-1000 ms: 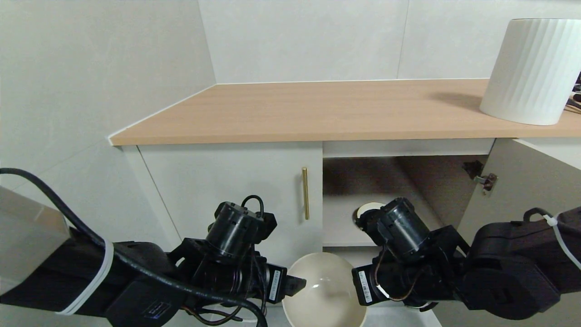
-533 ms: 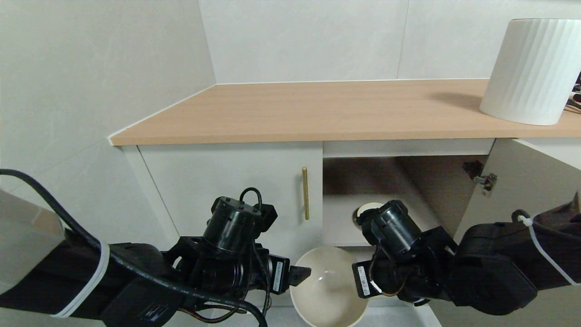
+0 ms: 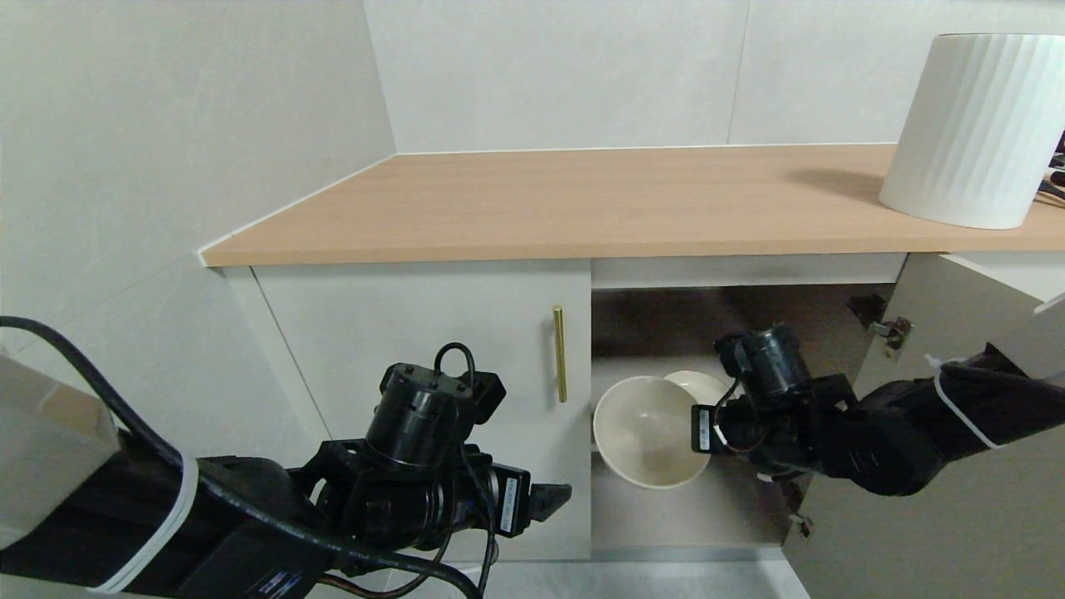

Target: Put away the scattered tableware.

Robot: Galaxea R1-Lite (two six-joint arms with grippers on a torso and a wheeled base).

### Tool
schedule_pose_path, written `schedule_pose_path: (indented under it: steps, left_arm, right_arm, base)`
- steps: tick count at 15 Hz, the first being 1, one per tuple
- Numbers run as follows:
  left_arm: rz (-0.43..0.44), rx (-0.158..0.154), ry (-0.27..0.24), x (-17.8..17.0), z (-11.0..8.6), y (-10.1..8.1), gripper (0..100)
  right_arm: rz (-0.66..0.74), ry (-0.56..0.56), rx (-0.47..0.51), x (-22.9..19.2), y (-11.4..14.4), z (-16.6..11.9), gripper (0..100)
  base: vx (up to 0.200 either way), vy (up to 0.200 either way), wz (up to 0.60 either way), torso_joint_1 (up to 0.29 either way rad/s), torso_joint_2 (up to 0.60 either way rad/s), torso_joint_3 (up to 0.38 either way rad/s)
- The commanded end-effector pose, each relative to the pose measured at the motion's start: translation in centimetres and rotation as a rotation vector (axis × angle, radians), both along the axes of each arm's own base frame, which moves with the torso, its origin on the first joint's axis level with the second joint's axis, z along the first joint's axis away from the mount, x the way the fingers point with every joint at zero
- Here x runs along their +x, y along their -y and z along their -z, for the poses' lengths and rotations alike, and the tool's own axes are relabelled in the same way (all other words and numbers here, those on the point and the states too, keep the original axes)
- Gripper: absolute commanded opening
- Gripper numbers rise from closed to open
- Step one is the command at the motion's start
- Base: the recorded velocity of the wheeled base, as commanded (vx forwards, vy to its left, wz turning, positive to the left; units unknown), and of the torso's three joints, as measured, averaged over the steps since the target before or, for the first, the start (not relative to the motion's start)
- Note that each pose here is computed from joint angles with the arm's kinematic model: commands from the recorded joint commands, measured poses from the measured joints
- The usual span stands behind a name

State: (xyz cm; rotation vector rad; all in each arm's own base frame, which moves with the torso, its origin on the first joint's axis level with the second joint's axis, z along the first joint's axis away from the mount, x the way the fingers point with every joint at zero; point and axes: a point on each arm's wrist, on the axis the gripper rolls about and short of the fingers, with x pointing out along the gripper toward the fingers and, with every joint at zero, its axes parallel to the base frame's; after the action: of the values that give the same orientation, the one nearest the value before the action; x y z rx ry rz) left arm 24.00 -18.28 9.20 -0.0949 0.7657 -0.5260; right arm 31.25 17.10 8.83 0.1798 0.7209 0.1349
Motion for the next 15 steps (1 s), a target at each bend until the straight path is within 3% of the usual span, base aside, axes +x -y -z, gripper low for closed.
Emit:
schedule_pose_path:
  steps: [1, 6, 10, 15]
  left_arm:
    - [0.0, 0.001, -0.002, 0.0, 0.1, 0.0, 100]
    - [-0.001, 0.001, -0.004, 0.0, 0.1, 0.0, 100]
    - [-0.001, 0.001, -0.004, 0.0, 0.1, 0.0, 100]
    - [-0.001, 0.002, -0.005, 0.0, 0.2, 0.0, 100]
  right_arm:
    - [0.058, 0.022, 0.01, 1.8, 1.4, 1.2, 0]
    - [0.183, 0.106, 0.029, 5.5, 3.5, 3.0, 0]
    - [0.275, 0.11, 0.099, 7.7, 4.4, 3.8, 0]
    - [0.375, 0.106, 0.102, 10.4, 6.2, 6.0, 0]
  base:
    - [0.0, 0.0, 0.0, 0.0, 0.0, 0.0]
    - [0.0, 0.0, 0.0, 0.0, 0.0, 0.0]
    - [0.0, 0.0, 0.0, 0.0, 0.0, 0.0]
    - [0.0, 0.0, 0.0, 0.0, 0.0, 0.0]
